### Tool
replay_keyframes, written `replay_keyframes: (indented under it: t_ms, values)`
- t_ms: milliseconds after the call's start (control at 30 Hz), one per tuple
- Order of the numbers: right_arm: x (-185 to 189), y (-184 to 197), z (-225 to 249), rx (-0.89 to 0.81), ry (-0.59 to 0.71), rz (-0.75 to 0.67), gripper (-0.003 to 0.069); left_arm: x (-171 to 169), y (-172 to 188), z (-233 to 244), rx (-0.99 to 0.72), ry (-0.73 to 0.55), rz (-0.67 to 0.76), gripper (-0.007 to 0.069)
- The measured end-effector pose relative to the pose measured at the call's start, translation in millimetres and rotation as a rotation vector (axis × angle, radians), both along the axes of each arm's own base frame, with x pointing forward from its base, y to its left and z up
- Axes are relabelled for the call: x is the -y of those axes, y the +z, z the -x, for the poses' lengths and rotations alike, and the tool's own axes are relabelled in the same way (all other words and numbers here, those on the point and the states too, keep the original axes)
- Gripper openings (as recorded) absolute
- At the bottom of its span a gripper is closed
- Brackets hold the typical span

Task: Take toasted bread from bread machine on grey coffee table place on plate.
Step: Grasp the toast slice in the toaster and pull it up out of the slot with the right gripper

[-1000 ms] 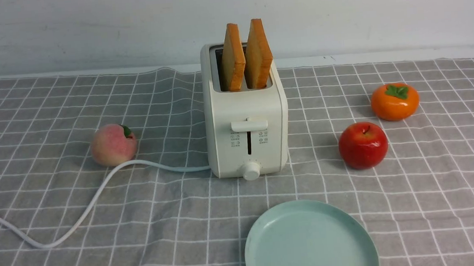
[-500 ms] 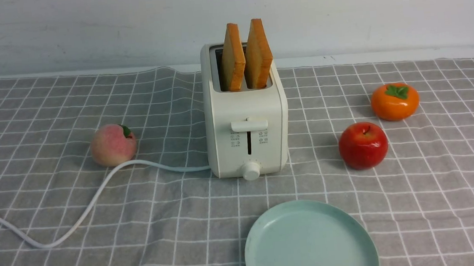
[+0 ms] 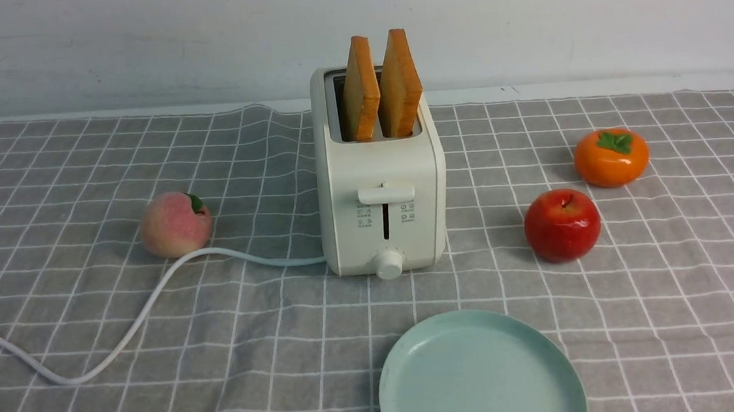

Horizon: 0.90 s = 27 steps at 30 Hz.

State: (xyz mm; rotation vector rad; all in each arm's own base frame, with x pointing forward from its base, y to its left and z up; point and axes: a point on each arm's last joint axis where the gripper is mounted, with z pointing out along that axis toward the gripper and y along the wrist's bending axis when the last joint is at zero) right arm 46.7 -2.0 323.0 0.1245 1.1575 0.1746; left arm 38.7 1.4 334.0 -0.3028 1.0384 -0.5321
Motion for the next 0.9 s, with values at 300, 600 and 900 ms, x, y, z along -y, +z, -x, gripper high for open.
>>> replay_keyframes:
  t_ms: [300, 600, 900]
  values:
    - [-9.2, 93.1, -59.7, -0.256, 0.087, -0.010, 0.0239, 10.3, 51.6, -59.4, -0.414, -0.090, 0.007, 0.0238]
    - [-13.2, 61.7, -110.7, -0.585, 0.101, 0.058, 0.0239, 14.2, 1.1, -100.2, -0.915, -0.091, -0.229, 0.0238]
    - [-33.2, 15.8, -168.5, -1.052, 0.314, -0.030, 0.0239, 34.0, -7.7, -91.8, -1.031, -0.301, -0.167, 0.0238]
